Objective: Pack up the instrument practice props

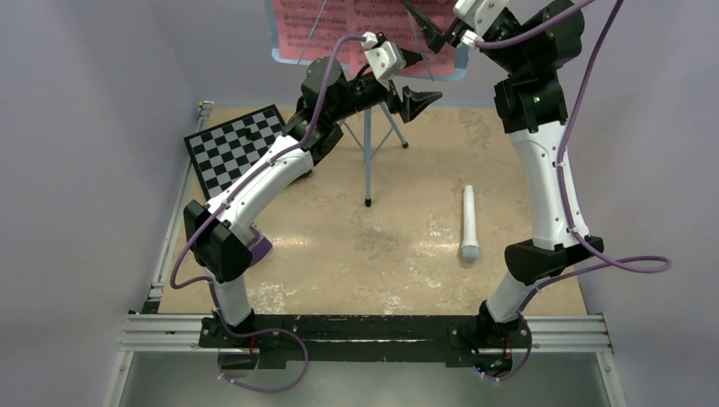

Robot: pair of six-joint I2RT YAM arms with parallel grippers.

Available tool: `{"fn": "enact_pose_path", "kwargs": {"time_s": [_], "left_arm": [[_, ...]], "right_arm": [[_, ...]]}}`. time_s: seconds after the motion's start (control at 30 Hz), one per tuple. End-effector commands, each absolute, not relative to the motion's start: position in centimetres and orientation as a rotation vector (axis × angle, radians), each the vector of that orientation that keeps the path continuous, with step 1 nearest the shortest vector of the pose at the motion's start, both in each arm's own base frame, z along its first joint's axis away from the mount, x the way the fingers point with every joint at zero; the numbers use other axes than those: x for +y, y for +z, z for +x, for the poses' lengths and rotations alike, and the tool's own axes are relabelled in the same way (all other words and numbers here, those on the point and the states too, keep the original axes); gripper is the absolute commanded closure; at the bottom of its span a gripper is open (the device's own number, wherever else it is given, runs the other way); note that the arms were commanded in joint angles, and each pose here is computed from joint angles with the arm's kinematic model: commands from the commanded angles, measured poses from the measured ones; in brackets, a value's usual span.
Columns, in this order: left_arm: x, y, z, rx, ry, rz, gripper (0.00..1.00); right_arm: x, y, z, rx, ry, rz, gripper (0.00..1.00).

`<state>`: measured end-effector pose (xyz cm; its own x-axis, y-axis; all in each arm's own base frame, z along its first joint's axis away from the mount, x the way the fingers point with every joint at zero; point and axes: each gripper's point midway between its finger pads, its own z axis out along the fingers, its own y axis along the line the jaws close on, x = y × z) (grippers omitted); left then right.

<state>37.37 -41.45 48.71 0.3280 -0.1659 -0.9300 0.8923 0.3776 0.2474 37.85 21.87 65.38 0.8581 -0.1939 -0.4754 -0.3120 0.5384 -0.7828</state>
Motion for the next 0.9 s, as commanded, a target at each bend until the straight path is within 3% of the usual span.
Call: {"fn": "enact_pose_path", "kwargs": {"time_s": [0.0, 0.2, 0.47, 0.67, 0.87], "left_arm": [[-40.6, 51.6, 35.0, 0.871, -0.845, 0.921, 0.13], [-40.3, 51.4, 34.5, 0.871, -0.851, 0.930, 0.13], [-40.3, 51.4, 34.6, 0.870, -0.854, 0.928, 0.13], [-40.2, 51.4, 34.6, 0.870, -0.837, 0.938, 0.13], [-39.9, 51.2, 34.4, 0.876, -0.822, 0.950, 0.13]], "right_arm": [[21.7, 67.4, 37.1, 0.569, 0.155, -0.928, 0.22], [23.4, 67.3, 34.4, 0.551, 0.296, -0.949, 0.18], [21.9, 68.8, 36.0, 0.580, 0.267, -0.771, 0.08], [23.1, 68.0, 37.7, 0.678, 0.432, -0.749, 0.06], [24.5, 67.0, 36.1, 0.693, 0.580, -0.810, 0.06]]}}
